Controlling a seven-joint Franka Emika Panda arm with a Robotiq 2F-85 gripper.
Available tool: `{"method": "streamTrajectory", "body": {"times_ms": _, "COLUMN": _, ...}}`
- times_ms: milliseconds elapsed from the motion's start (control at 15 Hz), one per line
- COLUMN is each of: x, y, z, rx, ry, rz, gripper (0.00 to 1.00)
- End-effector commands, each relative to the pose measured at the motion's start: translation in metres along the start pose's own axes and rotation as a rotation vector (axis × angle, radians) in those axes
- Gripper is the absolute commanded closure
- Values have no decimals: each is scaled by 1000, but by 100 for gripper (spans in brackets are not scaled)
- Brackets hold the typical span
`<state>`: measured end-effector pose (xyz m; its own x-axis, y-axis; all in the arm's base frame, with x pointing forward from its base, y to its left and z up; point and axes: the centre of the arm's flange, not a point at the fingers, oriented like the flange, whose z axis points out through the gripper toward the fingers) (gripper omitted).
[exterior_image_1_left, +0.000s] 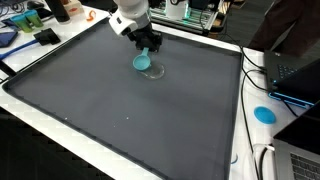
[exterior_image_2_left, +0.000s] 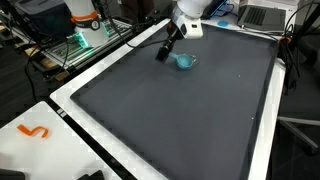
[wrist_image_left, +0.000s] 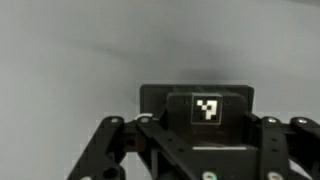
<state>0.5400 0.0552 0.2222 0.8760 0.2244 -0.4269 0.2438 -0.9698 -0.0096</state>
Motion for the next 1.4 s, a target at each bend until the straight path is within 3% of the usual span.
{"method": "streamTrajectory", "body": {"times_ms": 0, "x": 10, "y": 4, "z": 32, "rx": -46, "ry": -74, "rz": -54, "gripper": 72}}
{"method": "streamTrajectory", "body": {"times_ms": 667, "x": 24, "y": -6, "z": 38, "rx": -15, "ry": -117, "rz": -155, "gripper": 72}}
{"method": "streamTrajectory", "body": {"times_ms": 1333, "x": 21, "y": 7, "z": 40, "rx": -27, "ry": -126, "rz": -143, "gripper": 72}}
